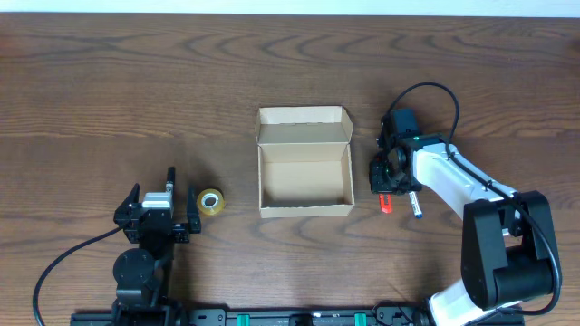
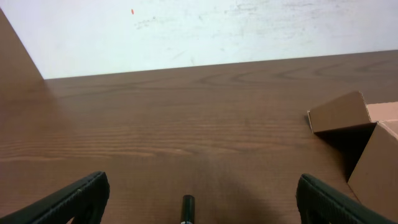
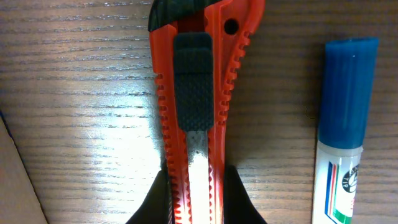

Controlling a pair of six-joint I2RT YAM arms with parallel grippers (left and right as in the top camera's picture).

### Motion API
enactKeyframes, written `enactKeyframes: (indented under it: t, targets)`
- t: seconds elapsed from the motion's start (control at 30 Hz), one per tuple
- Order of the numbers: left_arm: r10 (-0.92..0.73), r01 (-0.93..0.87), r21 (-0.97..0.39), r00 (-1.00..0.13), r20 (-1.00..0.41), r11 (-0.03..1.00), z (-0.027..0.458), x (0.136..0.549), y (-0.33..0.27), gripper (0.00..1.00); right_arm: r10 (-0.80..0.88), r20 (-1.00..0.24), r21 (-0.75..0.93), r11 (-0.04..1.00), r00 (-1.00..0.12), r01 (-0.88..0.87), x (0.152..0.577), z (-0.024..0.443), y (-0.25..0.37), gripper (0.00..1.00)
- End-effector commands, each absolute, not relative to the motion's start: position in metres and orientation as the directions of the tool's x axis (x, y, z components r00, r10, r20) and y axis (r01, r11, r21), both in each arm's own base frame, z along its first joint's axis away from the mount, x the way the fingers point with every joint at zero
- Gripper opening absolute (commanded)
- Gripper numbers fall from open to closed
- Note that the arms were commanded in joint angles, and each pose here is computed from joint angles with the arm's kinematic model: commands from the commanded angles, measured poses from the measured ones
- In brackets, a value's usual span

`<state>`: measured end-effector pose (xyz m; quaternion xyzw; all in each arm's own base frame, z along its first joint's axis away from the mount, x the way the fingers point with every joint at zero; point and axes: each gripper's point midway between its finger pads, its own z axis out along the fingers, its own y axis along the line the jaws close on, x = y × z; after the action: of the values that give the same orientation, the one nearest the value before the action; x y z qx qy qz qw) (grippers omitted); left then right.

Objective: Pack container
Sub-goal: 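Close the right gripper on the orange box cutter, then carry the box cutter into the cardboard box and release it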

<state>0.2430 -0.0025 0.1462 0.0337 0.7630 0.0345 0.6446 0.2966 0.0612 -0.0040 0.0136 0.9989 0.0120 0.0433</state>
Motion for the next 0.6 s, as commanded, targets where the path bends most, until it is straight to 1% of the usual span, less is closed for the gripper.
enactKeyframes:
  t: [0.0,0.17,0.27,0.33,0.47,0.5,0.57]
  targets:
    - [0.089,-0.012,0.093,-0.207,-0.974,0.996,0.128,0.243,0.001,0.95,0.036,-0.035,0.024,0.999,-0.999,0.035,0.285,-0.018,0.062,0.01]
    - [0.089,-0.012,0.093,-0.207,-0.974,0.996,0.128,0.243,0.001,0.95,0.036,-0.056,0.046,0.998,-0.998,0.034,0.292,-0.015,0.066,0.01]
    - [0.089,-0.012,0.093,-0.207,-0.974,0.996,0.128,0.243,0.001,0.95,0.036,-0.095,0.058,0.998,-0.995,0.031,0.306,0.002,0.069,0.01]
    - [0.089,-0.012,0.093,-0.207,-0.974,0.996,0.128,0.243,0.001,0.95,0.038,-0.138,0.068,0.997,-0.990,0.029,0.320,0.024,0.072,0.01]
    - [0.089,-0.012,0.093,-0.207,-0.974,0.996,0.128,0.243,0.001,0.95,0.040,-0.279,0.101,0.995,-0.959,0.012,0.355,0.088,0.080,0.01]
    - [0.089,-0.012,0.093,-0.207,-0.974,0.996,0.128,0.243,0.001,0.95,0.024,-0.315,0.110,0.994,-0.949,-0.011,0.360,0.105,0.083,0.01]
    - [0.089,-0.012,0.093,-0.207,-0.974,0.996,0.128,0.243,0.001,0.95,-0.063,-0.378,0.126,0.985,-0.923,-0.119,0.365,0.135,0.096,0.01]
